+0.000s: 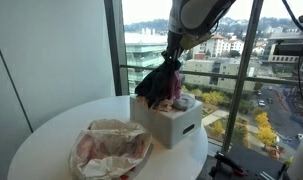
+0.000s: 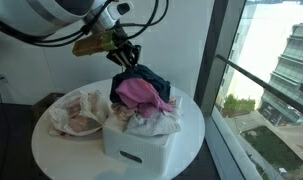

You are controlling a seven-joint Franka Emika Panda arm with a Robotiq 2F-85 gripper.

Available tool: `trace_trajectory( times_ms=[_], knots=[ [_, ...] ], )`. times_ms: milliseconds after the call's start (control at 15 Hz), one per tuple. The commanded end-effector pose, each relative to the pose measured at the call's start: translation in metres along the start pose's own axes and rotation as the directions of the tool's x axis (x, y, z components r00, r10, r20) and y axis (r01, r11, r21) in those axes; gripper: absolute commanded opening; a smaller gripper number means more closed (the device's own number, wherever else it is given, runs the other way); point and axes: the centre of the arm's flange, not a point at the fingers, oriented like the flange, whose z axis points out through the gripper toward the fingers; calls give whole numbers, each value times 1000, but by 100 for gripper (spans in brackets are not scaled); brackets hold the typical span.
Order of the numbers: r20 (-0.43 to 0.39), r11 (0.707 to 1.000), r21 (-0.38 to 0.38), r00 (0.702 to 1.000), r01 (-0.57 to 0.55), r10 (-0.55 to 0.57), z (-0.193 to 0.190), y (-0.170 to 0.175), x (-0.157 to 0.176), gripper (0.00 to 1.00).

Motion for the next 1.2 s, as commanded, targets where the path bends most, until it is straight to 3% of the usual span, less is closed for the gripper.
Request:
trace_trajectory(
  times_ms=[0,133,400,600,933,1133],
  knots=[
    [65,1000,-16,998,-11,12,32,-9,-9,36],
    [78,1000,0,997,-8,8,34,-13,-12,44],
    [17,1000,1,999,30,-30,11,-20,1,73],
    [30,998,31,998,50,-51,28,-32,16,96],
    [125,994,98,990,46,-58,80,-56,28,100],
    [159,996,49,984,77,-84,110,-63,33,100]
  ],
)
